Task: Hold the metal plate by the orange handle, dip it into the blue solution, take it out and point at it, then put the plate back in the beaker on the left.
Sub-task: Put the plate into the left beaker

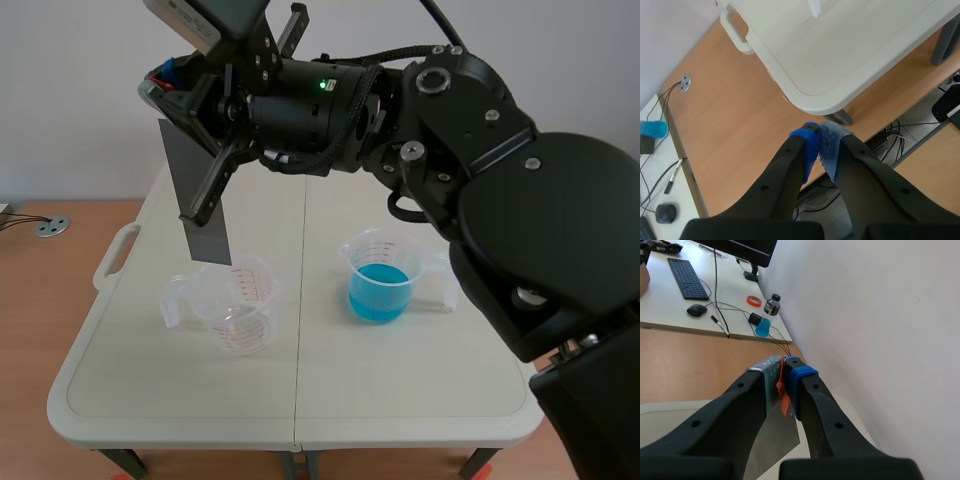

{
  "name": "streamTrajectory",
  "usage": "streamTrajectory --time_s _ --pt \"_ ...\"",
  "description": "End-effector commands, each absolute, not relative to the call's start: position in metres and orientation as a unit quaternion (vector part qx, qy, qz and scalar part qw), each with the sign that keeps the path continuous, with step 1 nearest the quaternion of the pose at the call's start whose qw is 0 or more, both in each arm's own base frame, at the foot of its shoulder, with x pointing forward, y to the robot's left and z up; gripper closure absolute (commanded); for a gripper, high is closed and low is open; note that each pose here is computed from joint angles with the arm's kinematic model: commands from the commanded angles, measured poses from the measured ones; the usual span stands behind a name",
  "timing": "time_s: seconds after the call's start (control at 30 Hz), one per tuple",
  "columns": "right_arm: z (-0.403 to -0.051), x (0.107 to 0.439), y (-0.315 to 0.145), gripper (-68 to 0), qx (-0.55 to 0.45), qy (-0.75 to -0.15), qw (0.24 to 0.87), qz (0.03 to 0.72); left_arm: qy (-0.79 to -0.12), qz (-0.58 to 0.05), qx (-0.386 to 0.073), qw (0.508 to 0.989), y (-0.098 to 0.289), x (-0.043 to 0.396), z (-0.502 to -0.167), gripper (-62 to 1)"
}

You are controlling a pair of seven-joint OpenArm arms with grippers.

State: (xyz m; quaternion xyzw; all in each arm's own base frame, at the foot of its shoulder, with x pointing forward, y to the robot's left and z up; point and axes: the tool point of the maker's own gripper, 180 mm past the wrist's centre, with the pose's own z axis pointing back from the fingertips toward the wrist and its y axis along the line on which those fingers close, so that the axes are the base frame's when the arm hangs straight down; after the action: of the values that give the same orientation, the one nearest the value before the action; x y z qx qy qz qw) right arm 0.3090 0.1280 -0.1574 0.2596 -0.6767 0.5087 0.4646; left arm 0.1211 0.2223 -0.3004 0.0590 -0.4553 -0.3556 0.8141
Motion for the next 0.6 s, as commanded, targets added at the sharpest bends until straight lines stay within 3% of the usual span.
streamTrajectory --time_s 0.0,0.57 --pt "-0.1416 0.3101 0.1315 -1.3 0.263 -0.691 0.445 0.505 -0.464 -0.352 0.056 0.811 0.2181 0.1223 -0.2968 -2.8" --pt "-0.1451 0.3090 0.1332 -1.3 0.265 -0.686 0.448 0.508 -0.462 -0.352 0.056 0.812 0.2185 0.1222 -0.2973 -2.8"
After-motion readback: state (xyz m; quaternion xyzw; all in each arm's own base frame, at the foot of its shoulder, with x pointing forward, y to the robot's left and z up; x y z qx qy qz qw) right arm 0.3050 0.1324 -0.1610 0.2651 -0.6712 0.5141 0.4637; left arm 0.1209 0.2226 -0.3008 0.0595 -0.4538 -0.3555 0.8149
